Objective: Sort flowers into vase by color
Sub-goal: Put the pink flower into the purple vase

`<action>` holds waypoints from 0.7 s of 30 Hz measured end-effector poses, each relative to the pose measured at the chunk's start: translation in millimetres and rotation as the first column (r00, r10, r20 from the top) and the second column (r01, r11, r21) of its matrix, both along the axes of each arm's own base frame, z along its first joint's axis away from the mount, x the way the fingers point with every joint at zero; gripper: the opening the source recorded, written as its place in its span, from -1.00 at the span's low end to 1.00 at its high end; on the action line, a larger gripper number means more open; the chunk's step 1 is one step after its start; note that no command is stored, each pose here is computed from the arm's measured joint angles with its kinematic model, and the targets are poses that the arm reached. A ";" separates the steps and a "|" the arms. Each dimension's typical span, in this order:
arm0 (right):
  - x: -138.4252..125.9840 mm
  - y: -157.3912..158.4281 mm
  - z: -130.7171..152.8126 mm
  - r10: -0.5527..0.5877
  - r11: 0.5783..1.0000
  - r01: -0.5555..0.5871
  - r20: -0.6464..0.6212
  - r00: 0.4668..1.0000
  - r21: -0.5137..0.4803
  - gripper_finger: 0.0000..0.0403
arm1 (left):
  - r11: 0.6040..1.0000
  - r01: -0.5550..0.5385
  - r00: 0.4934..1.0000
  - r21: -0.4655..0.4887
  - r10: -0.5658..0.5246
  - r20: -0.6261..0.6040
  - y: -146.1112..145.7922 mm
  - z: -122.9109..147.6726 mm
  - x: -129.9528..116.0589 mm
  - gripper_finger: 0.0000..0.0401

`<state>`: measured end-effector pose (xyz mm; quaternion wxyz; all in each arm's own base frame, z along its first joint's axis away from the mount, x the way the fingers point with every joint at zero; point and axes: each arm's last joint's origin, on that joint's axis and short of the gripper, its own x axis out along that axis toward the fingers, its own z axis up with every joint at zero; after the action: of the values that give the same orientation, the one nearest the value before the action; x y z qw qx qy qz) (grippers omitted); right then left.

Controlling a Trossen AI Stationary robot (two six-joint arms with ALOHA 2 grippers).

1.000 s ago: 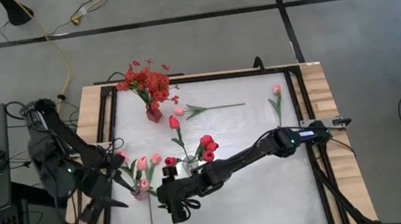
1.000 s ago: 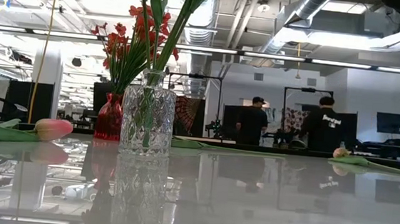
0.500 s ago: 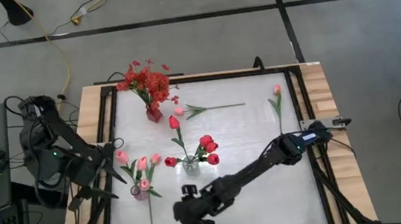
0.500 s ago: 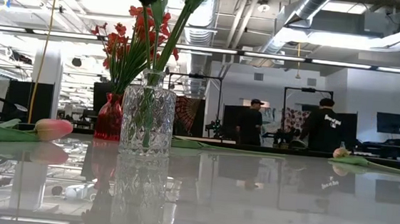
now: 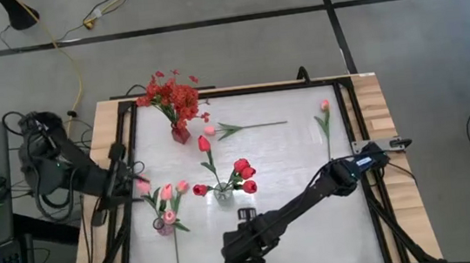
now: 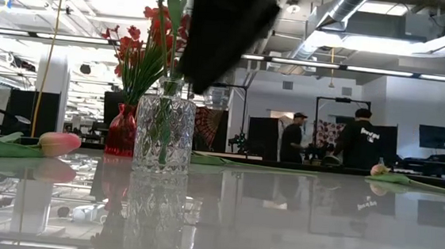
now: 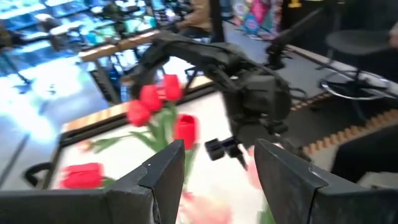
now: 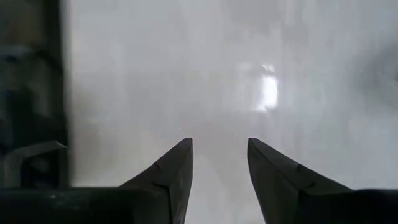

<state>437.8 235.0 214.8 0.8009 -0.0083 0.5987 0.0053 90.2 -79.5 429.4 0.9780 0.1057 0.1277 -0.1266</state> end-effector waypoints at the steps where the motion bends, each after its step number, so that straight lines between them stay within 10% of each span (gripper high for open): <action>1: -3.4 -2.4 1.2 -0.004 1.000 0.004 -0.015 1.000 -0.026 -0.14 | 1.000 -0.016 1.000 0.004 0.016 0.009 4.0 0.9 -0.6 -0.09; 7: -47.1 -21.9 23.5 -0.088 0.984 0.082 -0.036 0.995 -0.159 -0.17 | 0.993 -0.110 0.992 0.042 0.108 0.064 26.8 5.8 -5.9 -0.09; 15: -147.1 -69.6 11.8 -0.327 0.943 0.332 0.105 0.939 -0.034 -0.17 | 0.991 -0.115 0.991 0.070 0.109 0.079 36.0 7.5 -5.0 -0.09; 21: -209.5 -146.9 1.0 -0.680 0.733 0.661 0.172 0.713 0.159 -0.17 | 0.985 -0.149 0.987 0.087 0.142 0.079 38.6 4.2 -2.7 -0.09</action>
<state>228.2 88.1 215.7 0.8085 0.2432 0.4681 -0.2608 87.6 -40.9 433.7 0.9827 0.1459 0.1052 -0.0449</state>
